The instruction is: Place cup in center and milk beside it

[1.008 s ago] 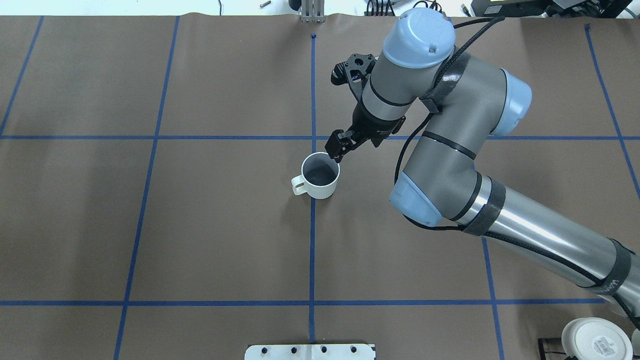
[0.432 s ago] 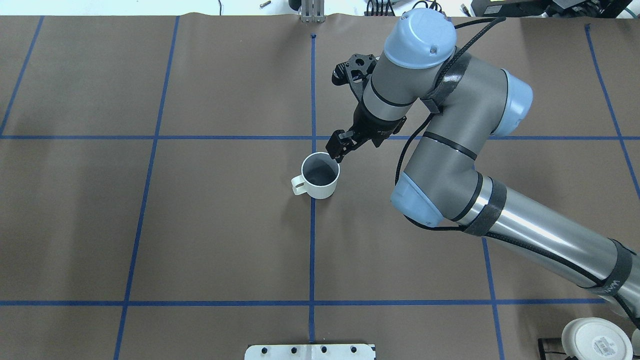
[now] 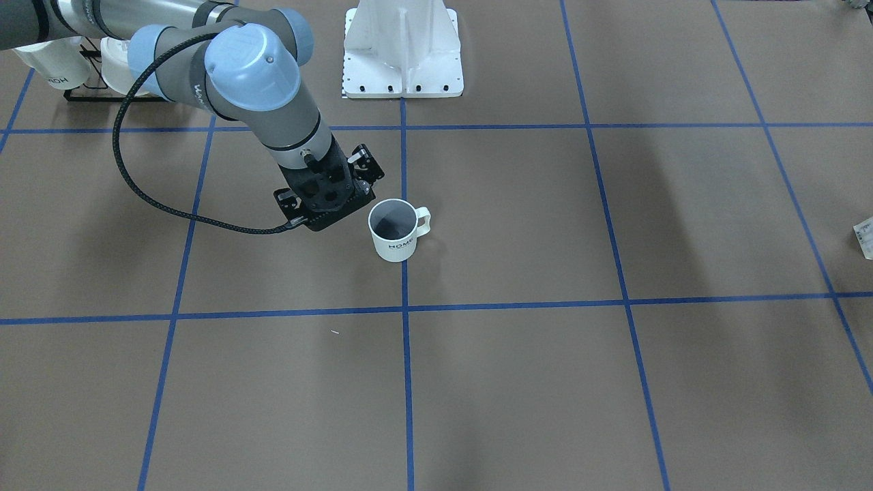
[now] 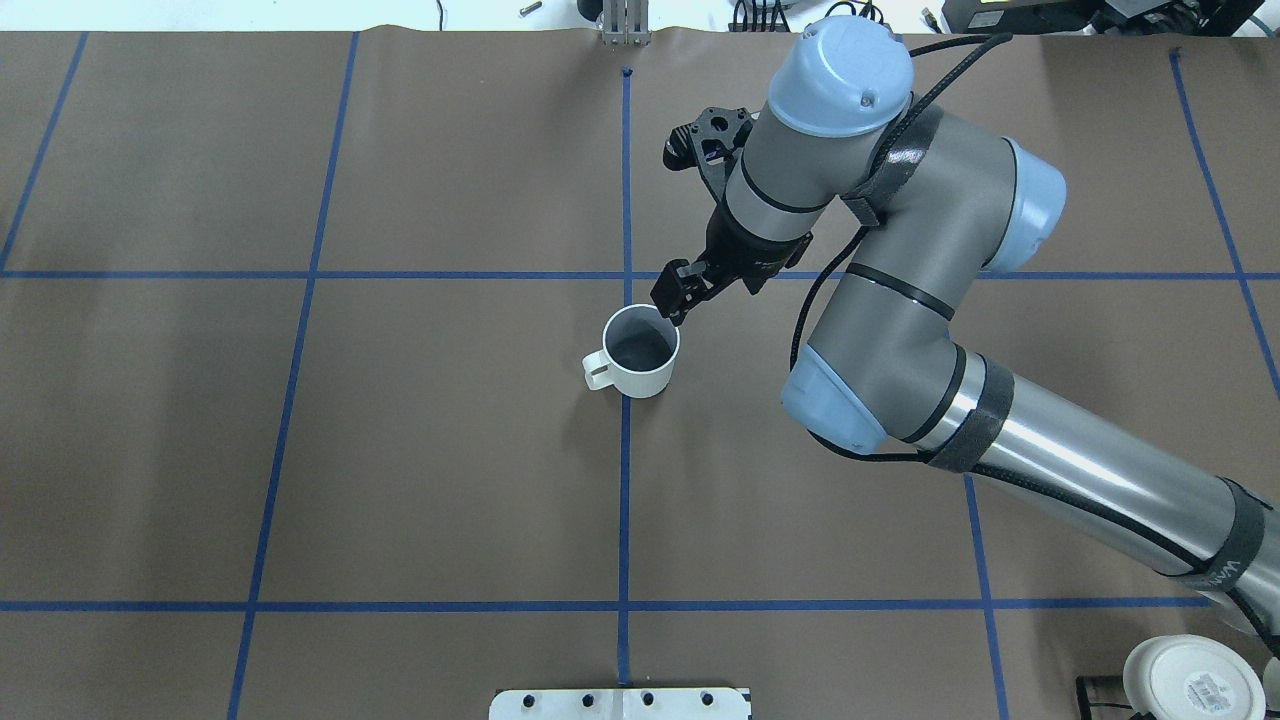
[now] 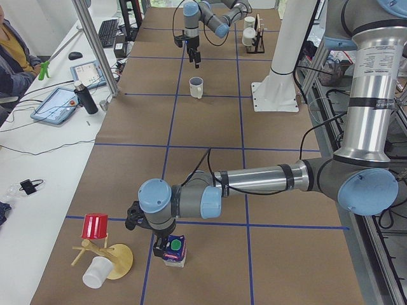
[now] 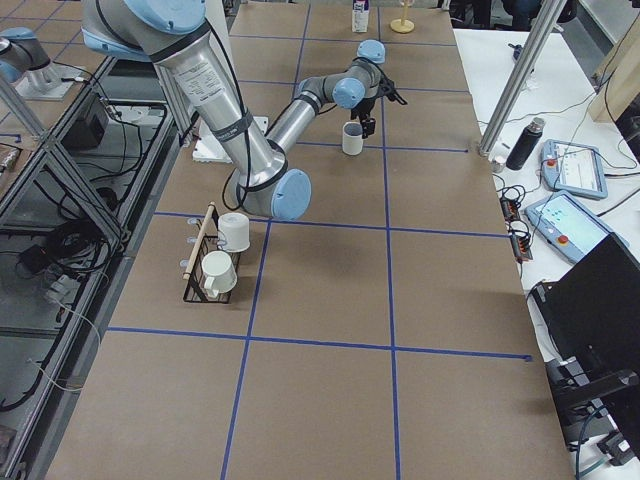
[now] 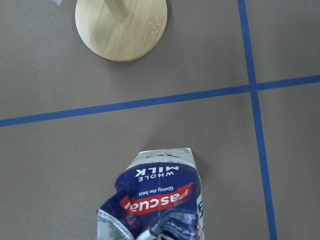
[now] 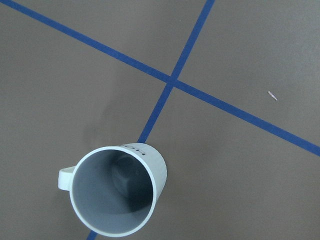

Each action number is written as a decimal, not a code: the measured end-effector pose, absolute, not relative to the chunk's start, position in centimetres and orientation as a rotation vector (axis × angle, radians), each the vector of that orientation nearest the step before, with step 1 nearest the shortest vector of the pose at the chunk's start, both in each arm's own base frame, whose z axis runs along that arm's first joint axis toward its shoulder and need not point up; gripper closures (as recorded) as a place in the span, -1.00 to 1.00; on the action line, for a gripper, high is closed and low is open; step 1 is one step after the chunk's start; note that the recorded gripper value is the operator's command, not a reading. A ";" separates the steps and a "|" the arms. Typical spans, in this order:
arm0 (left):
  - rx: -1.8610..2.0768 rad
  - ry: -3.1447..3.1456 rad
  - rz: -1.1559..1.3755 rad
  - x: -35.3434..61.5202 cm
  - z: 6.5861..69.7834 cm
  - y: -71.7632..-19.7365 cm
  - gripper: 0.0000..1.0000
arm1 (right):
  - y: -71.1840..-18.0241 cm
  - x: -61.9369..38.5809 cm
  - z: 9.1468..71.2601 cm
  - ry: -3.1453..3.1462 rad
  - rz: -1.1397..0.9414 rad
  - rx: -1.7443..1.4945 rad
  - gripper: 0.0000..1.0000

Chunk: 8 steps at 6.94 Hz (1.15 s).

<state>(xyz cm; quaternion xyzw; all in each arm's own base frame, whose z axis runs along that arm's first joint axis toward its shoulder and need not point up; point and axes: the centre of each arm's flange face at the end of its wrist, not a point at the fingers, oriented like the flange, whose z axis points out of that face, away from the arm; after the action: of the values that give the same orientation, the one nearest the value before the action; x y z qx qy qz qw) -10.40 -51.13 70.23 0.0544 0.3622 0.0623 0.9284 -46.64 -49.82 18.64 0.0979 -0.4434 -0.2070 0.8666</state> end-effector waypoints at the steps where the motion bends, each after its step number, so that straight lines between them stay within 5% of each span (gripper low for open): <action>1: 0.116 0.741 0.130 -10.6 70.3 -51.2 -0.96 | -49.8 -46.6 18.6 -0.928 -0.434 0.206 -1.00; 8: 0.082 0.753 0.125 -10.6 73.3 -49.7 -0.96 | -50.3 -43.3 20.5 -0.930 -0.404 0.207 -1.00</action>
<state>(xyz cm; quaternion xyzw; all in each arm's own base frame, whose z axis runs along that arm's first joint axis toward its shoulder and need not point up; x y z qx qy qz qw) -10.56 -49.72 73.33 0.0401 0.3673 0.0611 0.9272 -43.31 -50.27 20.48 0.0990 -0.4444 -0.1929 0.8692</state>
